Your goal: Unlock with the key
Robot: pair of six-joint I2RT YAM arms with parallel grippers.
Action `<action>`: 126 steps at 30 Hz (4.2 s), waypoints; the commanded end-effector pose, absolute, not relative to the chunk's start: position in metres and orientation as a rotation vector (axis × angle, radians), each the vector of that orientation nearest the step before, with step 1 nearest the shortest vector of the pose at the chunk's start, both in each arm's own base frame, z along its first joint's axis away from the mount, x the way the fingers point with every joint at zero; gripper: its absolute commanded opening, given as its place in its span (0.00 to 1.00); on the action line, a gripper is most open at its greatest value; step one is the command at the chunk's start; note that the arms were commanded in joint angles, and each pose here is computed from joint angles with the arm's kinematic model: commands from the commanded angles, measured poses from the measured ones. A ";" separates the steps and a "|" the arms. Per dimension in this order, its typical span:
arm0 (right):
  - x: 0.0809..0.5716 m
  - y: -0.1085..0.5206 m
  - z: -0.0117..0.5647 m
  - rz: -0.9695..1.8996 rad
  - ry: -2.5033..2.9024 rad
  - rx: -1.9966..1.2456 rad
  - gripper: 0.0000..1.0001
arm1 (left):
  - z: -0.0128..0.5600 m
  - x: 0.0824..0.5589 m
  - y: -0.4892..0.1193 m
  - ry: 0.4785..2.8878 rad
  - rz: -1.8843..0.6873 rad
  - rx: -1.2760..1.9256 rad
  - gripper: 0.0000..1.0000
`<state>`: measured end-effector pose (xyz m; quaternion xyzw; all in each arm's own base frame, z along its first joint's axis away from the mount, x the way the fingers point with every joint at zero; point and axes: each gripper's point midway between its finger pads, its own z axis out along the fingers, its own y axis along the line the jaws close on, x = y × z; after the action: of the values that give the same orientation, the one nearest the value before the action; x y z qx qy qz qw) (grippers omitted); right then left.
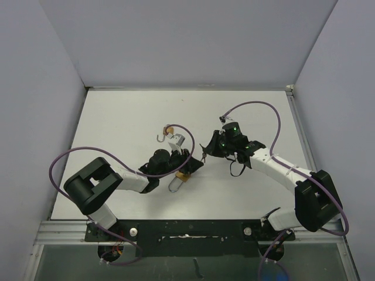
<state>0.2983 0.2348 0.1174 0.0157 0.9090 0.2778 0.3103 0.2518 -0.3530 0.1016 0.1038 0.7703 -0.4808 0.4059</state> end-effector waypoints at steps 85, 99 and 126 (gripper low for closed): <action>0.305 0.235 0.157 0.798 2.247 0.040 0.00 | 0.148 0.253 -0.376 1.846 -1.328 0.307 0.44; 0.306 0.237 0.158 0.809 2.243 0.035 0.00 | 0.145 0.254 -0.377 1.850 -1.333 0.311 0.30; 0.309 0.233 0.156 0.791 2.249 0.057 0.00 | 0.135 0.255 -0.375 1.891 -1.301 0.310 0.14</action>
<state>0.2932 0.2299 0.1293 0.0185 0.8970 0.2913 0.3319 0.2494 -0.3667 0.1158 0.1139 0.7675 -0.5016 0.3825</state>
